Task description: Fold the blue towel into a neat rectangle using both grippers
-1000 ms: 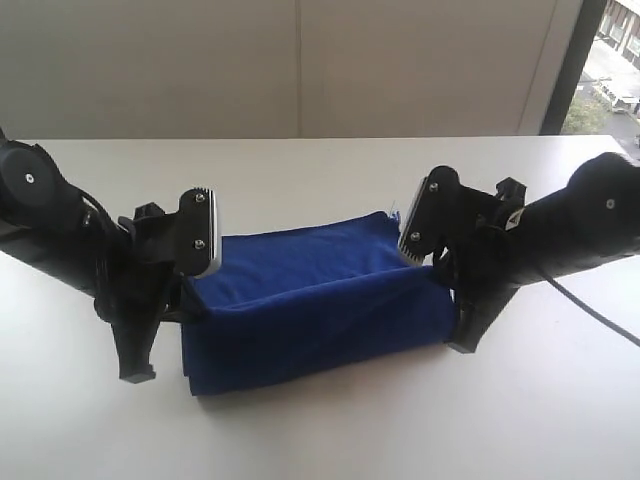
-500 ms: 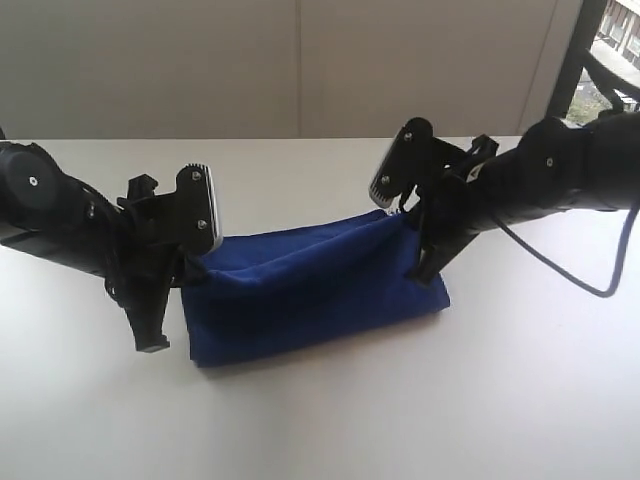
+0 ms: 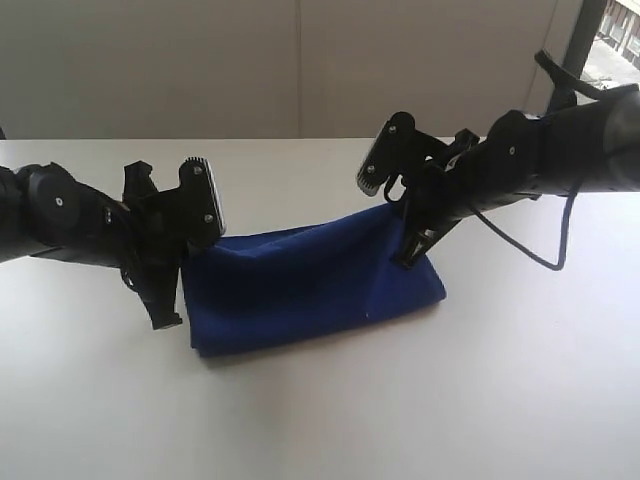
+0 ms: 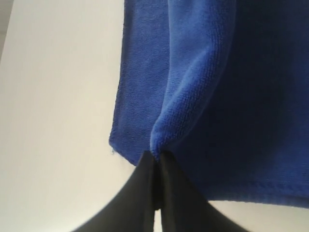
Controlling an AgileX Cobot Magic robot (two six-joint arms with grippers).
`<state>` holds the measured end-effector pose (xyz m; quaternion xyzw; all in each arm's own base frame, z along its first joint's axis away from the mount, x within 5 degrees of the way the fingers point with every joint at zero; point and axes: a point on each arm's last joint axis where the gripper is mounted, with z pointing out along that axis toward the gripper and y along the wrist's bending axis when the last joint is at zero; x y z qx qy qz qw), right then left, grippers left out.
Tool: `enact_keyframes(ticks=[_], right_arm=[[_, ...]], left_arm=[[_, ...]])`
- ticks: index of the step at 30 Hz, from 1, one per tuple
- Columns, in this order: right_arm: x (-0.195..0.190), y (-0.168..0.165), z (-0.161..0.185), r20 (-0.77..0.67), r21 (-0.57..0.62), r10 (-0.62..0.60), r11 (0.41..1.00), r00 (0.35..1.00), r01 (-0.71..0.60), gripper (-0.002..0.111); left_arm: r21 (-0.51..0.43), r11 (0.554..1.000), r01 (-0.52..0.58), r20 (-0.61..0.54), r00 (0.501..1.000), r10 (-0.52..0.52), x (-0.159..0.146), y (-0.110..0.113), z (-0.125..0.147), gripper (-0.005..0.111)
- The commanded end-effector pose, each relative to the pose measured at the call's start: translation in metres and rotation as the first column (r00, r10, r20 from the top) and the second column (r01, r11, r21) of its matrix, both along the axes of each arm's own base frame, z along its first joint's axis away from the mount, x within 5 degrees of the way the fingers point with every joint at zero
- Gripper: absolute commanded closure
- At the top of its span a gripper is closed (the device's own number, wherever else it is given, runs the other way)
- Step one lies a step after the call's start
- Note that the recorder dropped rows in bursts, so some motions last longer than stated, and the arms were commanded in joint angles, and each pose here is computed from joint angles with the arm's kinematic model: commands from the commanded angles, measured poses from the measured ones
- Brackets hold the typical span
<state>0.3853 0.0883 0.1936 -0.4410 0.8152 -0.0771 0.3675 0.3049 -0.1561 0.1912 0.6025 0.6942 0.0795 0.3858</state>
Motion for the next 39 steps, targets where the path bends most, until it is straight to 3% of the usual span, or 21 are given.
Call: enact_keyframes(ticks=[1,11,21,32,36,39], right_arm=[[0.009,-0.010,-0.002,0.023,0.002,-0.036,0.999,0.999,0.036,0.108],[0.036,-0.017,-0.012,0.043,0.005,-0.066,0.998,0.997,0.066,0.108],[0.053,-0.016,-0.033,0.042,-0.001,-0.075,0.997,0.996,0.075,0.108],[0.067,-0.015,-0.066,0.039,-0.007,-0.093,0.996,0.995,0.093,0.108],[0.070,-0.016,-0.070,0.039,0.041,-0.150,0.988,0.988,0.148,0.106],[0.072,-0.019,-0.069,0.048,0.060,-0.175,0.983,0.983,0.172,0.088]], left_arm=[[0.005,0.999,-0.032,0.028,0.999,0.032,0.006,0.001,-0.008,0.107],[-0.007,0.996,-0.091,0.163,0.982,0.091,0.017,0.004,-0.004,0.107],[0.014,0.996,-0.090,0.140,0.986,0.087,0.043,-0.008,-0.026,0.107],[0.037,0.992,-0.122,0.105,0.988,0.117,0.051,-0.001,-0.049,0.107],[0.051,0.991,-0.125,0.090,0.989,0.120,0.052,-0.001,-0.060,0.092],[0.049,0.989,-0.138,0.119,0.984,0.132,0.054,0.000,-0.060,0.071]])
